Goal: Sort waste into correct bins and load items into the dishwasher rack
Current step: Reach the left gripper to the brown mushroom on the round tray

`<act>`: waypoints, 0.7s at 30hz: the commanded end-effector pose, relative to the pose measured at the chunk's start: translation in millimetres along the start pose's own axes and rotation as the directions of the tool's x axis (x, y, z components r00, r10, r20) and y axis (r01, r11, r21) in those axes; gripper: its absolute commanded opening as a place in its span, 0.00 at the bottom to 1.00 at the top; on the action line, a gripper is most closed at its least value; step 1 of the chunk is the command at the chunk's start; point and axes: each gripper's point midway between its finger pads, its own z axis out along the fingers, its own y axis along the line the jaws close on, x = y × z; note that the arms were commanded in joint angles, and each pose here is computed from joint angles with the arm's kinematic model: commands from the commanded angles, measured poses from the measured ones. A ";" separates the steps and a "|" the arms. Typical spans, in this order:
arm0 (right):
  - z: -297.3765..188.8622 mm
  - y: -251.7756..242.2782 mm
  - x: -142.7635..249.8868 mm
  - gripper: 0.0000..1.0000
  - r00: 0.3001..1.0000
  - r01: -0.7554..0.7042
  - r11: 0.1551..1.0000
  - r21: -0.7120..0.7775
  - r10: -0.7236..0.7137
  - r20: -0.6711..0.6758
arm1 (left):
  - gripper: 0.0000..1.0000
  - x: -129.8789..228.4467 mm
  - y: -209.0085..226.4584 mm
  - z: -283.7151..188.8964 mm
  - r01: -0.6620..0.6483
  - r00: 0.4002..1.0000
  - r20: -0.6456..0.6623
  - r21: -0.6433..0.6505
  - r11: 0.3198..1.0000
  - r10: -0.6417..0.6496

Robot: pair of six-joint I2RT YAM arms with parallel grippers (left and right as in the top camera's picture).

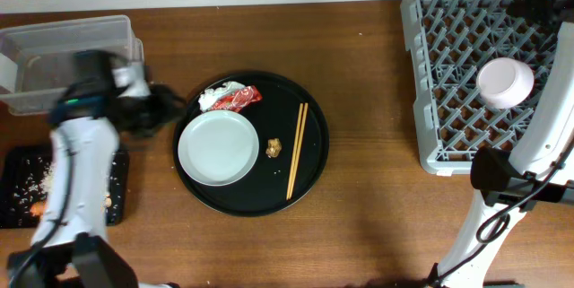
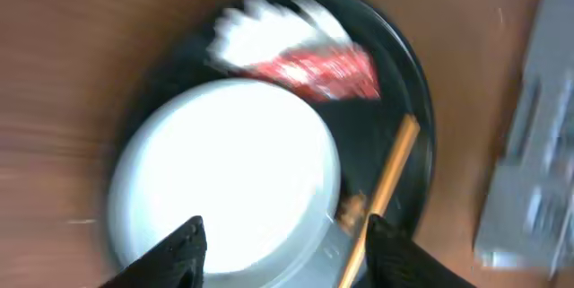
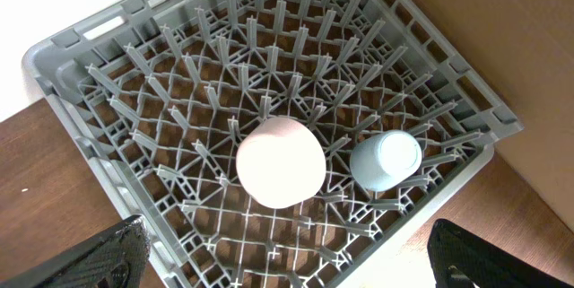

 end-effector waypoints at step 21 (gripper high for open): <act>-11.9 -7.8 -2.2 0.98 1.000 -0.013 1.000 0.013 0.012 0.022 | 0.75 116.1 -76.1 144.2 -0.796 0.592 -0.331 -0.095 0.598 0.735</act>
